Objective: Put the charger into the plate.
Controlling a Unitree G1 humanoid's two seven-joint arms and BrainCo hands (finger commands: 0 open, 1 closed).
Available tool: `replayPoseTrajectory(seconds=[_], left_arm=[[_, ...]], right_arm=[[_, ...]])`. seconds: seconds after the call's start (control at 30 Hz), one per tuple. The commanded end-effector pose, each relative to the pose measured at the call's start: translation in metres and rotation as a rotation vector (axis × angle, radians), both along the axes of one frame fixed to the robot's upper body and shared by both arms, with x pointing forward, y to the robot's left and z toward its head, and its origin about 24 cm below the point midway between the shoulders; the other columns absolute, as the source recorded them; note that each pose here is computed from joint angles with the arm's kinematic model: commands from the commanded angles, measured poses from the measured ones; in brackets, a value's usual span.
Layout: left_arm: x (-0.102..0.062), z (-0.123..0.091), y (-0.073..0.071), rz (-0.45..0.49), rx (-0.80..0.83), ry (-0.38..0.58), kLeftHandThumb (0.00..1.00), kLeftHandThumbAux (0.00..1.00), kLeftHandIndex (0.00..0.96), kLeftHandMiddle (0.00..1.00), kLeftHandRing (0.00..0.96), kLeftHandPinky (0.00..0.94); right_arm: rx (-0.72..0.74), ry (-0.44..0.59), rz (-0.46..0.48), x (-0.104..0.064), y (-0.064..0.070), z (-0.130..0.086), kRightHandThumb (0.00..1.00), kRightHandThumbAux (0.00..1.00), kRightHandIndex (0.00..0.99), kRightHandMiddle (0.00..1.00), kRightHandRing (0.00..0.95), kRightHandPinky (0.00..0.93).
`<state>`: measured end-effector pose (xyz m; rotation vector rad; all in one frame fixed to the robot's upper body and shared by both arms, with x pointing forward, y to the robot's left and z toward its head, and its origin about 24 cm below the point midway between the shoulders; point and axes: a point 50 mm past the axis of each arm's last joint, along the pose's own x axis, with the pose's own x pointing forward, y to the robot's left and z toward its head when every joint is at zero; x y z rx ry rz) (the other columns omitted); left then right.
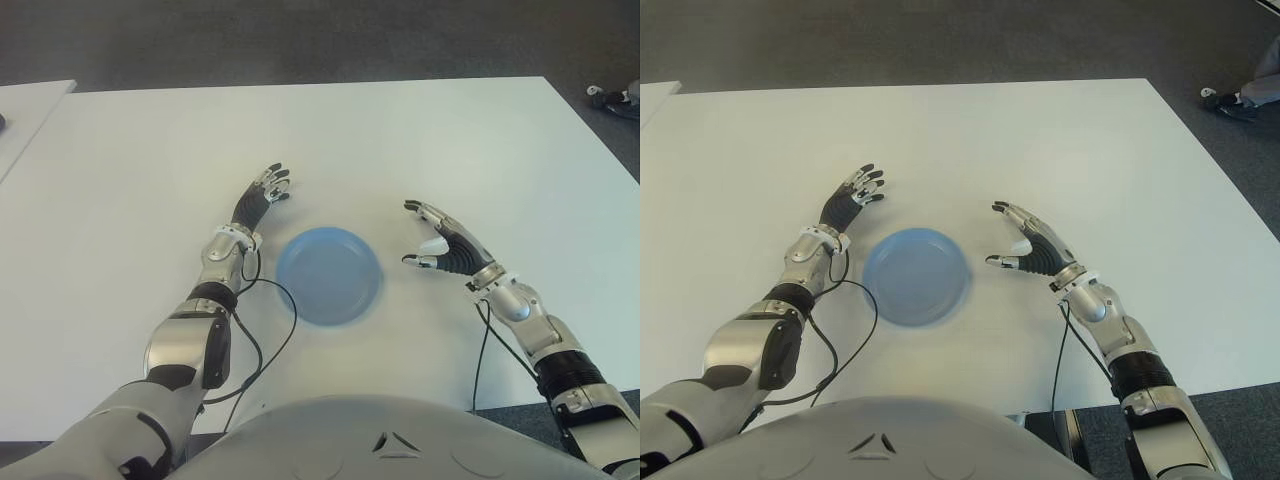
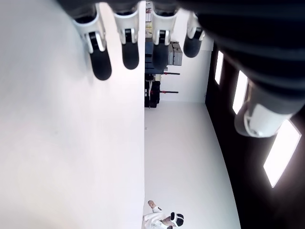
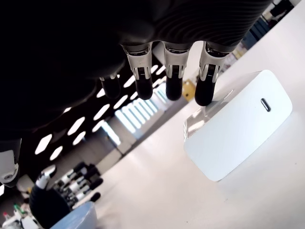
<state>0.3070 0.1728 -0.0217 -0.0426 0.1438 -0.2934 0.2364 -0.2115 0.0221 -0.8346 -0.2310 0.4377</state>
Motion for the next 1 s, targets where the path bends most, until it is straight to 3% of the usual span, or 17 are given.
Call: replayPoseTrajectory(seconds=[0.03, 0.23, 0.47, 0.6, 1.0], left_arm=[[-0.014, -0.020, -0.002, -0.011, 0.009, 0.111, 0.033, 0.536, 0.053, 0.127, 0.127, 0.146], [-0.014, -0.020, -0.003, -0.012, 0.015, 0.107, 0.033, 0.528, 0.065, 0.131, 0.126, 0.142], [-0.014, -0.020, -0.003, -0.026, -0.004, 0.107, 0.016, 0.508, 0.071, 0.138, 0.126, 0.136], [-0.014, -0.019, -0.002, -0.034, -0.013, 0.108, 0.003, 0.499, 0.061, 0.129, 0.117, 0.120], [-0.014, -0.019, 0.000, -0.060, -0.025, 0.109, 0.000, 0.483, 0.052, 0.120, 0.118, 0.135]], right_arm=[[0.027, -0.034, -0.042, -0.005, -0.002, -0.006, 0.000, 0.442, 0.000, 0.021, 0.038, 0.063], [-0.028, -0.191, -0.113, 0.001, -0.009, 0.002, 0.005, 0.432, 0.000, 0.002, 0.013, 0.044], [-0.220, -0.346, -0.205, 0.012, -0.020, 0.012, 0.181, 0.281, 0.000, 0.000, 0.000, 0.003], [-0.268, -0.371, -0.247, 0.014, -0.019, 0.012, 0.243, 0.194, 0.000, 0.000, 0.000, 0.000], [-0.366, -0.410, -0.284, 0.018, -0.020, 0.012, 0.294, 0.098, 0.000, 0.000, 0.000, 0.000]])
